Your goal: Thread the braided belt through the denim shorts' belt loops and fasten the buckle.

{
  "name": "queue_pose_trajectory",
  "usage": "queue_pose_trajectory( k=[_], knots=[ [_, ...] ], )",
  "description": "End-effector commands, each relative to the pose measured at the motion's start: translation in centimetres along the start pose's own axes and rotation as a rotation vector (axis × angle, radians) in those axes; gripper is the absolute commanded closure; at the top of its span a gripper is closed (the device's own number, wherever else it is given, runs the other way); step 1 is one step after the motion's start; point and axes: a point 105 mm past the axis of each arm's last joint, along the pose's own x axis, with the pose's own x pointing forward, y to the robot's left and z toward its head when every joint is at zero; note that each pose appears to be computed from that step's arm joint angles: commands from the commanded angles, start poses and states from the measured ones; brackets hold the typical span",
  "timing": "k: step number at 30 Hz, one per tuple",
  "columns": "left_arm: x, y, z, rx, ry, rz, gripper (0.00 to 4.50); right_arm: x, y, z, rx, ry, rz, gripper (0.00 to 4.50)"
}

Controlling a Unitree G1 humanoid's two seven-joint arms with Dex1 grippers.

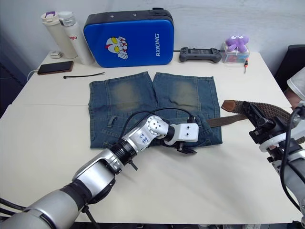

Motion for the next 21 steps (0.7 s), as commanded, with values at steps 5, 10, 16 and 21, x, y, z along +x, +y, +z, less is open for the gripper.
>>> queue_pose_trajectory(
  k=[5, 10, 16, 21],
  knots=[
    [-3.0, -3.4, 1.9, 0.007, -0.108, -0.253, 4.46, -0.6, 1.1, 0.7, -0.054, 0.008, 0.063, 4.50],
    [-6.2, -5.5, 1.8, -0.023, -0.140, -0.367, 4.46, -0.8, 1.1, -0.6, -0.056, 0.090, 0.081, 4.50],
    [-8.0, -6.5, 0.1, -0.001, -0.102, -0.377, 4.46, -1.8, 2.2, -3.1, -0.024, 0.213, 0.123, 4.50],
    [-9.1, -7.6, -1.3, 0.039, -0.051, -0.417, 4.46, -2.6, 2.3, -4.5, -0.002, 0.283, 0.119, 4.50]
  ],
)
